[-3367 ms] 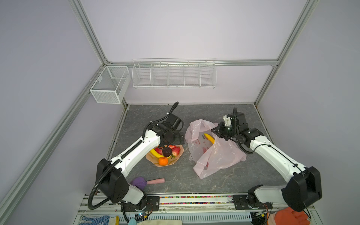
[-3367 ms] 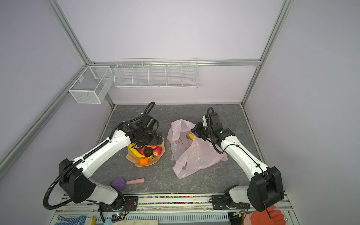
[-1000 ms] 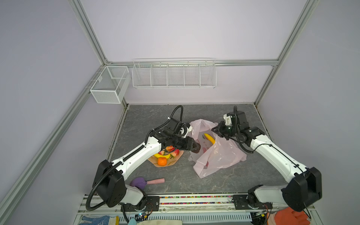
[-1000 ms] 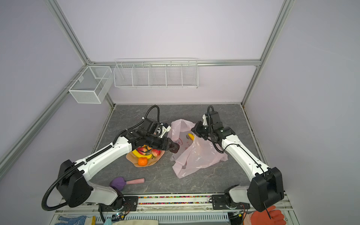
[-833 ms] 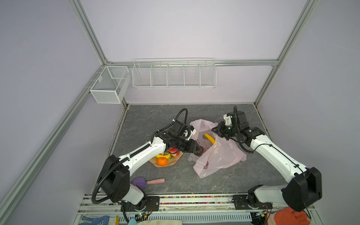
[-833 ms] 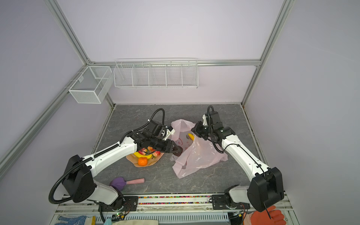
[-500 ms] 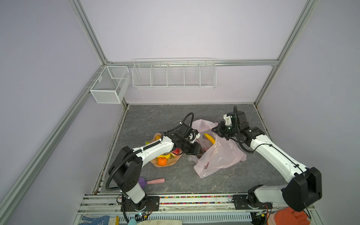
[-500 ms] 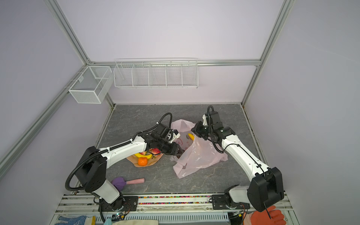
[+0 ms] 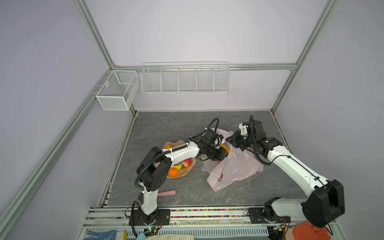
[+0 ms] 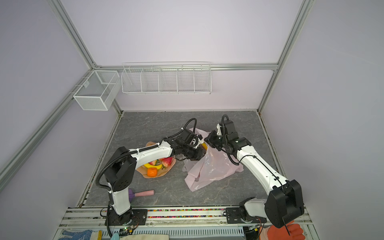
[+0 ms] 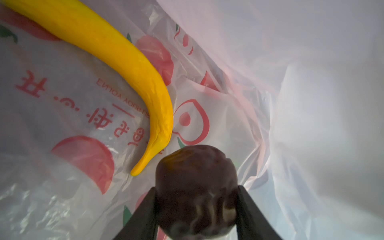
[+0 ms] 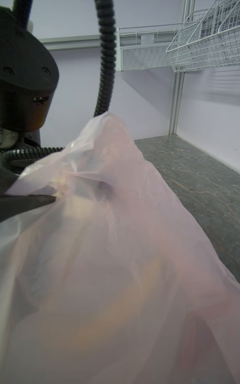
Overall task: Place the fruits into the plastic bag
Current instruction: Place the fruit in the plastic bag.
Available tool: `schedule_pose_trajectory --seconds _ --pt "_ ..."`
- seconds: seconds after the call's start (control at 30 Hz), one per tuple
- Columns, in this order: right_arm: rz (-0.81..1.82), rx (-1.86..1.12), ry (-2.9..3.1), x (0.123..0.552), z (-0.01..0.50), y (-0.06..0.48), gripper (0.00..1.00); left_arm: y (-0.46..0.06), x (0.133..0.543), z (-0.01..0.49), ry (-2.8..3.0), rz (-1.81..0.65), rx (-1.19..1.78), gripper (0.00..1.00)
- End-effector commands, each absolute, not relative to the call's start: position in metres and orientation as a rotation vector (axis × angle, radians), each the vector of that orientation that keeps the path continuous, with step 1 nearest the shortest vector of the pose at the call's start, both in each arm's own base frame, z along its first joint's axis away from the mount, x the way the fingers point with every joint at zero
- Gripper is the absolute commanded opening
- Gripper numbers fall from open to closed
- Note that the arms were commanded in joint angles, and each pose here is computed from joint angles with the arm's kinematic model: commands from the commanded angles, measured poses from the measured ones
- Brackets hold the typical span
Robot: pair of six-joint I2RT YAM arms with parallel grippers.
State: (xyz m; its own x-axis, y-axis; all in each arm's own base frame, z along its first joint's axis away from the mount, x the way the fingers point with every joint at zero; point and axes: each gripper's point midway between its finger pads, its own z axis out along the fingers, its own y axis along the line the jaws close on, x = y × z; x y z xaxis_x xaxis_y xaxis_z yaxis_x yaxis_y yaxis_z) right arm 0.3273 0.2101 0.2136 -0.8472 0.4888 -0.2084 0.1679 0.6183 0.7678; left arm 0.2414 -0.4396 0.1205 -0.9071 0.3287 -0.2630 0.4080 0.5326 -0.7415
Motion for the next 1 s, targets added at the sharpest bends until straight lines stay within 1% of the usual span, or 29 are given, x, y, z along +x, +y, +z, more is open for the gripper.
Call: schedule_pose_trajectory --seconds 0.0,0.17,0.23,0.27,0.33,0.4,0.47,0.53,0.57,0.6,0.63,0.8,0.97 --pt "1.148 0.547 2.395 0.328 0.221 0.209 0.07 -0.471 0.245 0.138 2.594 -1.461 0.655 0.0" --pt "1.207 0.586 2.356 0.33 0.219 0.211 0.07 -0.491 0.246 0.124 2.639 -1.447 0.643 0.03" --pt "1.227 0.612 2.327 0.331 0.22 0.21 0.07 -0.493 0.247 0.123 2.643 -1.422 0.651 0.07" --pt "1.234 0.623 2.316 0.332 0.22 0.209 0.07 -0.494 0.248 0.125 2.635 -1.429 0.653 0.1" --pt "1.245 0.63 2.298 0.332 0.222 0.207 0.07 -0.496 0.248 0.126 2.633 -1.431 0.659 0.25" --pt "1.251 0.639 2.29 0.333 0.223 0.206 0.07 -0.497 0.246 0.128 2.63 -1.445 0.67 0.45" --pt "1.251 0.643 2.285 0.334 0.225 0.204 0.07 -0.498 0.243 0.136 2.608 -1.48 0.687 0.62" --pt "1.246 0.651 2.279 0.334 0.228 0.201 0.07 -0.497 0.241 0.143 2.596 -1.494 0.696 0.75" --pt "1.245 0.65 2.278 0.334 0.229 0.2 0.07 -0.495 0.24 0.145 2.597 -1.497 0.693 0.79" --pt "1.238 0.654 2.274 0.334 0.23 0.198 0.07 -0.494 0.239 0.147 2.597 -1.5 0.69 0.95" --pt "1.235 0.656 2.271 0.334 0.232 0.196 0.07 -0.492 0.238 0.149 2.596 -1.502 0.684 1.0" --pt "1.201 0.676 2.262 0.333 0.235 0.186 0.07 -0.48 0.243 0.161 2.6 -1.457 0.64 1.0" --pt "1.118 0.677 2.294 0.328 0.237 0.176 0.07 -0.452 0.26 0.193 2.572 -1.383 0.537 1.0"
